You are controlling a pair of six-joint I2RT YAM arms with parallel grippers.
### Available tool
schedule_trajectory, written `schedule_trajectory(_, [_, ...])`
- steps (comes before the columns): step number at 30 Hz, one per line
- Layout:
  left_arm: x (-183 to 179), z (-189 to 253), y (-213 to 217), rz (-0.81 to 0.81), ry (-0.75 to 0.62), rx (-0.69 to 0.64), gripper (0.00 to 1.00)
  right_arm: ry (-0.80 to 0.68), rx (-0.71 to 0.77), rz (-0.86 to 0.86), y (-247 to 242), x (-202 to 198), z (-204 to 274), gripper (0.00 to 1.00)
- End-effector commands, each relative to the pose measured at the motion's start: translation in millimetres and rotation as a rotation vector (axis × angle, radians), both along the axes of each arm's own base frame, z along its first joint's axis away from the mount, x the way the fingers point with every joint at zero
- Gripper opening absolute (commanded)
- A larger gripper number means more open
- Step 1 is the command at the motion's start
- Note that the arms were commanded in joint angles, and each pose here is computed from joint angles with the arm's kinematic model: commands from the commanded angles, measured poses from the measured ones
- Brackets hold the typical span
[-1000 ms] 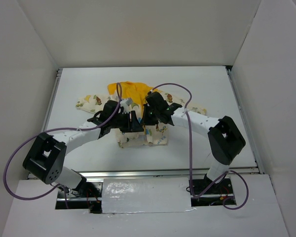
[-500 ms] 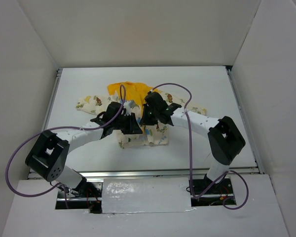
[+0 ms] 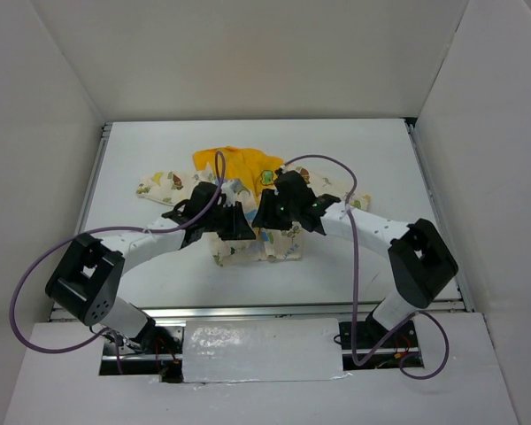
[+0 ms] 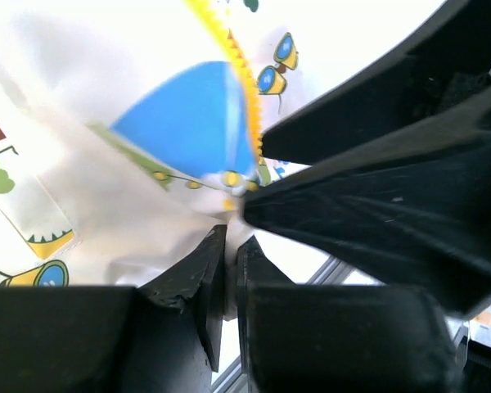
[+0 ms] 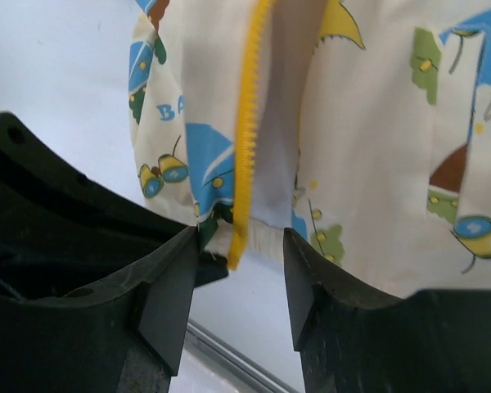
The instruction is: Zip up the jacket
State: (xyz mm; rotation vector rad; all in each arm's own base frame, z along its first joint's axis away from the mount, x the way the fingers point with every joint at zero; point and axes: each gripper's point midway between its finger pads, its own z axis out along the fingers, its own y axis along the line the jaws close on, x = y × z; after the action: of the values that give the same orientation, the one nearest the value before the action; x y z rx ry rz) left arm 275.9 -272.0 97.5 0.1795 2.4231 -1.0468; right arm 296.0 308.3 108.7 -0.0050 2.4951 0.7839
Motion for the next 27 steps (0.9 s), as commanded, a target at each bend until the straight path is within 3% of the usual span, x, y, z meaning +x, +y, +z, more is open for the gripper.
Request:
schedule_trajectory(1, [7.6,16.1,-7.2,-0.01,-0.034,-0.054,0.0,-0.098,0.12,0.047,0.3,-1.6,31.7,0.52])
schedule_trajectory(17, [3.2,34.2,-9.1,-0.021,-0.077,-0.12,0.0,-0.035,0.205,0.121,19.4,-7.4,18.3,0.45])
schedule_trajectory(27, [2.8,43.6,-7.2,-0.022,-0.1,-0.177,0.0,-0.015,0.254,0.12,13.8,-11.6,11.6,0.5])
